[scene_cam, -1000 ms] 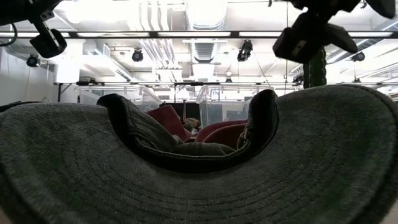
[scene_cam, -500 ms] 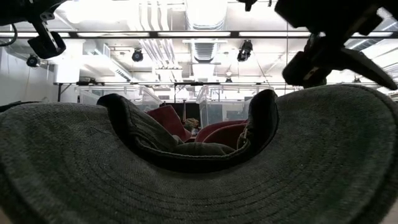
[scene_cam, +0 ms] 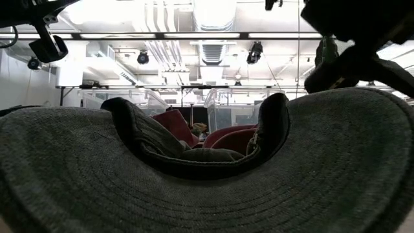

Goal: Pick & Place hat
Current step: Put the bottom right red cap into the right transparent bin

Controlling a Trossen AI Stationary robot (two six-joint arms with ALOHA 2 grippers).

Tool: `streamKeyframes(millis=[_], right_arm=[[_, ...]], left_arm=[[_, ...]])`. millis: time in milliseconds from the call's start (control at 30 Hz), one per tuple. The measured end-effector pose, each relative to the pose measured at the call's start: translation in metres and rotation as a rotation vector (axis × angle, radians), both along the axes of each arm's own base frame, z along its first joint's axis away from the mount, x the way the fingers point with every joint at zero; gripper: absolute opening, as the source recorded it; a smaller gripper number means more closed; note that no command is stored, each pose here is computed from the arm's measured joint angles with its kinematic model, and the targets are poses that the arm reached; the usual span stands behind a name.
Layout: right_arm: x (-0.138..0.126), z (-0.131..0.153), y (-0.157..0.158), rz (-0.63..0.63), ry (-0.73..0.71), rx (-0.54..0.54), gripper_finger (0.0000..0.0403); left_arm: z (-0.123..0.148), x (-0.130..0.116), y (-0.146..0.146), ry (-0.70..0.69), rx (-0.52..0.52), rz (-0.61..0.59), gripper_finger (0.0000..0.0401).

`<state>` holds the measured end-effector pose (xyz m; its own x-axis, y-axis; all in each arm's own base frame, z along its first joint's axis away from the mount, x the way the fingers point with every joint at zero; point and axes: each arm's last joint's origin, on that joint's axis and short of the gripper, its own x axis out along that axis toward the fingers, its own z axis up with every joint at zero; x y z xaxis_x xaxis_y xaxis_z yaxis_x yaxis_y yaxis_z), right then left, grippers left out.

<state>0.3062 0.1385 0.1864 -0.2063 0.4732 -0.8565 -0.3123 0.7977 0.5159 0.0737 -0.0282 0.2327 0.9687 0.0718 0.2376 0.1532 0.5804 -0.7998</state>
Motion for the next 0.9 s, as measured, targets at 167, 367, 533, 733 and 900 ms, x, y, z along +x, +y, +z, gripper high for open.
streamKeyframes(millis=[167, 367, 533, 733, 900], right_arm=[[-0.005, -0.007, -0.001, 0.004, 0.025, -0.010, 0.0143], [-0.007, -0.011, -0.002, -0.007, 0.042, -0.018, 0.0116], [-0.008, -0.012, -0.002, -0.027, 0.056, -0.025, 0.0056], [-0.008, -0.013, -0.002, -0.055, 0.072, -0.031, 0.0014], [-0.011, -0.008, -0.003, -0.062, 0.103, -0.045, 0.0012]], left_arm=[[0.000, 0.000, 0.000, 0.000, -0.001, 0.000, 0.0000], [0.000, 0.000, 0.000, 0.000, -0.001, 0.000, 0.0000], [0.000, 0.000, 0.000, 0.000, -0.001, 0.000, 0.0000], [0.000, 0.000, 0.000, 0.000, -0.002, 0.000, 0.0000], [0.000, 0.000, 0.000, -0.002, -0.026, -0.006, 0.0000]])
